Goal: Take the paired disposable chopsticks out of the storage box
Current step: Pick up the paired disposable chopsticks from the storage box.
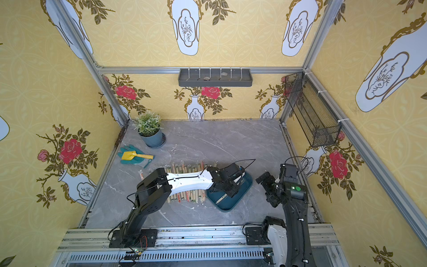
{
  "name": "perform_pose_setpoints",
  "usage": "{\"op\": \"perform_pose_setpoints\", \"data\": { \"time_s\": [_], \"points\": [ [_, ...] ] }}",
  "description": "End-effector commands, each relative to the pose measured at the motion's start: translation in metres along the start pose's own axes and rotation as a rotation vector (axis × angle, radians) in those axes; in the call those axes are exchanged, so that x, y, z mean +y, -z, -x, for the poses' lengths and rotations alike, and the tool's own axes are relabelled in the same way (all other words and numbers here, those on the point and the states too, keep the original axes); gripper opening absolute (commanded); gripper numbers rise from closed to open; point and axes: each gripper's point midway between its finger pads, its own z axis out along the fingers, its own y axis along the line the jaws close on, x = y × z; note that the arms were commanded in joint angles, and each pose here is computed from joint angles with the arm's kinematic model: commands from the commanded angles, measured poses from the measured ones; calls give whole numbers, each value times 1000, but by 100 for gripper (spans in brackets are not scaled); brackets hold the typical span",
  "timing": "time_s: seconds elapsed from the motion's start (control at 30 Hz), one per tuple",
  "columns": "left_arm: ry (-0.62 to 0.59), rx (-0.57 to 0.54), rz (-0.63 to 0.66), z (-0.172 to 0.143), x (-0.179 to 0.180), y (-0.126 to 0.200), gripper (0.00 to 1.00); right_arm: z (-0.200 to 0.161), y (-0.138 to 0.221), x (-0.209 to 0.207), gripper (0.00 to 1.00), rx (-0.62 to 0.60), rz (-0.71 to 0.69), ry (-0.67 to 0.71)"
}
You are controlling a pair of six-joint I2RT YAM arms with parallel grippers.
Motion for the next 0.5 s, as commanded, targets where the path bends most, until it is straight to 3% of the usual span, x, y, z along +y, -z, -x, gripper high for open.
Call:
{"op": "perform_pose_setpoints", "data": {
  "time_s": [0.0, 0.2, 0.47],
  "points": [
    [-11, 48, 18, -11, 4, -12, 50, 2, 0, 0, 97, -8, -3, -5],
    [-15, 85, 62, -19, 12, -25, 46, 3, 3, 2, 97, -13, -2, 2],
    [-17, 104, 61, -25, 12, -30, 18, 4, 4, 4, 98, -16, -1, 8]
  ]
}}
